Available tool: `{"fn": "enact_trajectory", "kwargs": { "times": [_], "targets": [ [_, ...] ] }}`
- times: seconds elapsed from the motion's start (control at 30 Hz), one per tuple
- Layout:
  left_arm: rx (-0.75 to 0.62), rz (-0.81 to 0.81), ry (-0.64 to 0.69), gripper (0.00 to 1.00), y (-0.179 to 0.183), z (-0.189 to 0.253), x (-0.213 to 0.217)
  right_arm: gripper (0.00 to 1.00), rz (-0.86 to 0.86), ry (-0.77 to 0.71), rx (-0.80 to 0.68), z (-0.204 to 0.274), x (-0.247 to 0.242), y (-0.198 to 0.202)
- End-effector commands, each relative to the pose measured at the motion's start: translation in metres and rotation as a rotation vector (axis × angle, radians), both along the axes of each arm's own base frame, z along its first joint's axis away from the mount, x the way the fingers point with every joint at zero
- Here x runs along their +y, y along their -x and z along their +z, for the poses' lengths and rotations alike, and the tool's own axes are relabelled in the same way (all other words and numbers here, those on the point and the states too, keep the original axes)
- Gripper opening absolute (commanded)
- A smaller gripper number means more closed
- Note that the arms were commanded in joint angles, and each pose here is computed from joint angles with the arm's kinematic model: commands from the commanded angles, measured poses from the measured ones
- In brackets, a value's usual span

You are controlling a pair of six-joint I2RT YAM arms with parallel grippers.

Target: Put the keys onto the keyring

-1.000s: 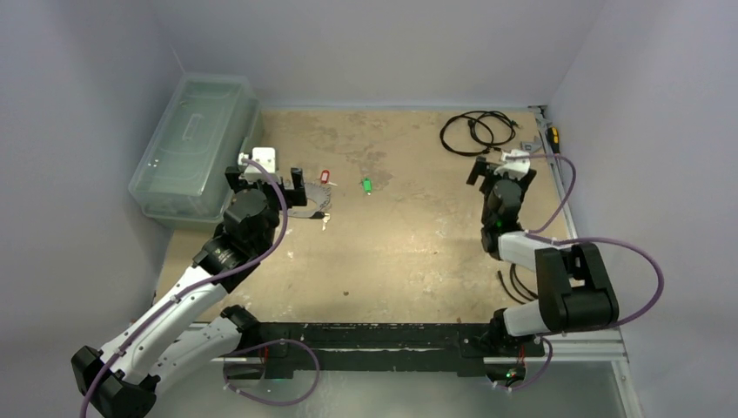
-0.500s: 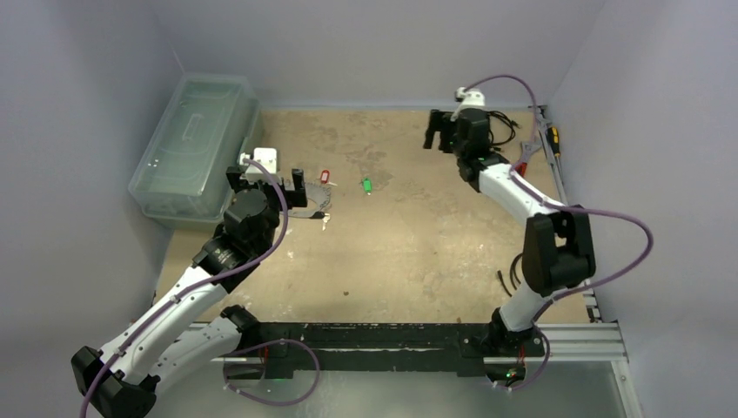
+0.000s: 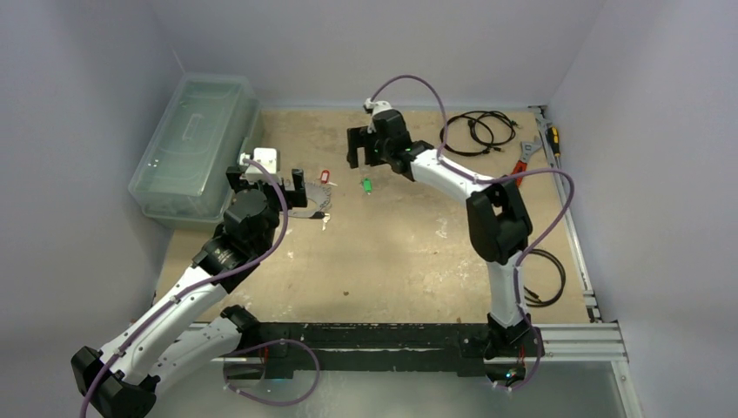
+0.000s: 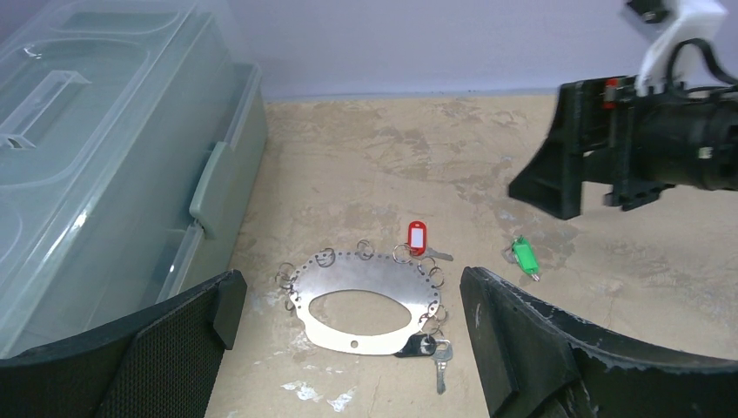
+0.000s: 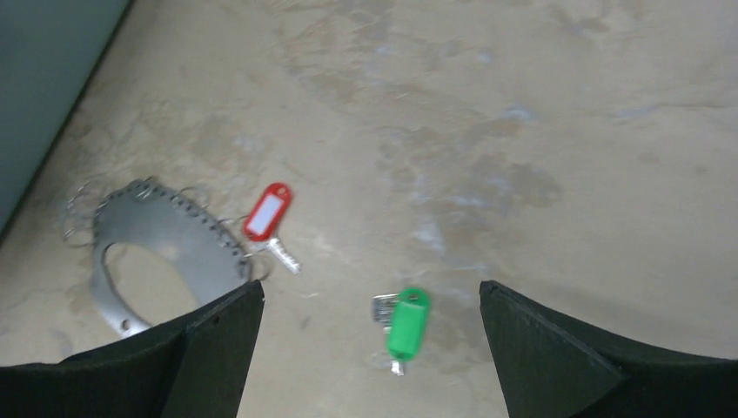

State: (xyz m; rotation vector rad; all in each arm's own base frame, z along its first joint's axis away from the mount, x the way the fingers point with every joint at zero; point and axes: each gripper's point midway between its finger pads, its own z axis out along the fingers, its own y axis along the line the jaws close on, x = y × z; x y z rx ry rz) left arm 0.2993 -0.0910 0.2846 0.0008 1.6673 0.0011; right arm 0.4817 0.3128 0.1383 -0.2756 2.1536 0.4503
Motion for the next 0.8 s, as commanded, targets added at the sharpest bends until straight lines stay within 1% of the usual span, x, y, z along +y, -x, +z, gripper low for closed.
{"fn": "enact_trajectory", "kwargs": {
  "times": [0.0, 0.07, 0.17, 0.27, 0.4, 0.63, 0.77],
  "targets": [
    [-0.038, -0.001, 0.015, 0.99, 0.001, 0.016, 0.001, 0.96, 0.107, -0.044, 0.001, 0.014, 0.057, 0.012],
    [-0.04, -0.002, 0.017, 0.99, 0.001, 0.016, 0.001, 0.93, 0.128, -0.043, 0.01, 0.008, 0.072, 0.016],
    [-0.04, -0.002, 0.015, 0.99, 0.001, 0.016, 0.002, 0.84, 0.152, -0.066, 0.036, 0.0, 0.092, 0.02],
    [-0.041, -0.004, 0.015, 0.99, 0.001, 0.017, 0.001, 0.79, 0.165, -0.098, 0.069, -0.009, 0.106, 0.026],
    [-0.041, -0.008, 0.016, 0.99, 0.001, 0.017, 0.001, 0.73, 0.161, -0.121, 0.1, -0.02, 0.115, 0.033],
    [-0.044, -0.014, 0.019, 0.98, 0.002, 0.018, 0.0, 0.53, 0.164, -0.157, 0.161, -0.042, 0.121, 0.042],
    [-0.046, -0.015, 0.019, 0.98, 0.002, 0.019, 0.0, 0.51, 0.158, -0.171, 0.181, -0.052, 0.123, 0.042]
  ]
}}
